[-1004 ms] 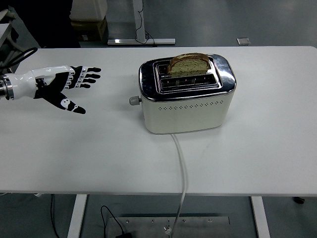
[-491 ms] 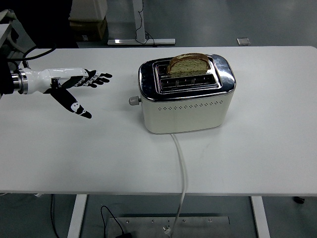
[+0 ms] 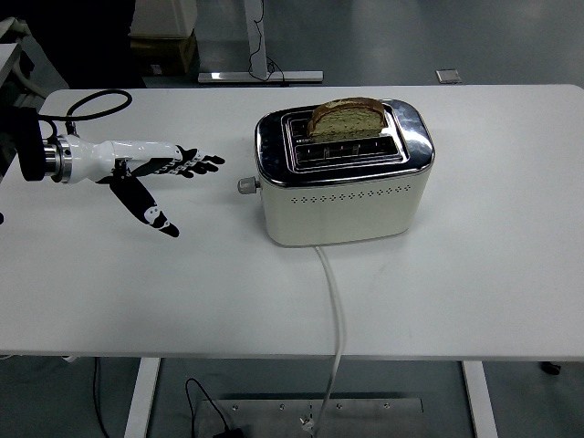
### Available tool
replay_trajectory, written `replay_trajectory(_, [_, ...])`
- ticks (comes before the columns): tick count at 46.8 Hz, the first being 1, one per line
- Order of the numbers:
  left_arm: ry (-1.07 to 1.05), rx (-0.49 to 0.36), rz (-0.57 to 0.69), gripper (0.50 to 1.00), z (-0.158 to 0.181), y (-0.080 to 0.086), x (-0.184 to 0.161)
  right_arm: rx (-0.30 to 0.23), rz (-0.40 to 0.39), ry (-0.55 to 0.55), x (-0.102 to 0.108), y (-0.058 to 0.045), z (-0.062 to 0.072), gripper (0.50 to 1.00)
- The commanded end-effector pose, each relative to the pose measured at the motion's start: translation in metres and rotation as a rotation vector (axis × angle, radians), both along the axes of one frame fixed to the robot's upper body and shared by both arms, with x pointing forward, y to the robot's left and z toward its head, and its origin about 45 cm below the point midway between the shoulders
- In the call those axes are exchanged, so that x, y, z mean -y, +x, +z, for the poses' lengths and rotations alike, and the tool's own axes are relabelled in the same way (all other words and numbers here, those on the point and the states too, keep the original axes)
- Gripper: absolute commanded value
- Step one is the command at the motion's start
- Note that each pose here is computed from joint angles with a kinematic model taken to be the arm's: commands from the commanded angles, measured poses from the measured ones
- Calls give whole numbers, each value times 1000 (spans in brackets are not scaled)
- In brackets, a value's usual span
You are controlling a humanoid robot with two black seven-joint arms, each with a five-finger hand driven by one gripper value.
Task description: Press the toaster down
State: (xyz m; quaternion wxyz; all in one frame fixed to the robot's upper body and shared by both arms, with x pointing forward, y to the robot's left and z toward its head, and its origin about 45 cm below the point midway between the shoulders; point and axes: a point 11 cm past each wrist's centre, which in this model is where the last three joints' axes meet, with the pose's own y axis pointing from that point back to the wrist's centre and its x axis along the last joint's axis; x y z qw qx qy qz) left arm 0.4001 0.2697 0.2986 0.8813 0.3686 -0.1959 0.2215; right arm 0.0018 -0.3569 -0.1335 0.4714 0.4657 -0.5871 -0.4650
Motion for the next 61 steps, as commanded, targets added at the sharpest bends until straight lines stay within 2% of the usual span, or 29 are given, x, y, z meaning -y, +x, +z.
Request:
replay_trajectory(1, [5,-2,-1,1000,-2,0,0,0,0,0,0,0,0,1000])
replay_trajectory(23, [15,-10,-38,1000,-14,-1,16,0,0,0,0,0,0,998])
replay_trajectory(61, [14,-52,-28,1000,-33,-4,17,0,0,0,0,0,0,1000])
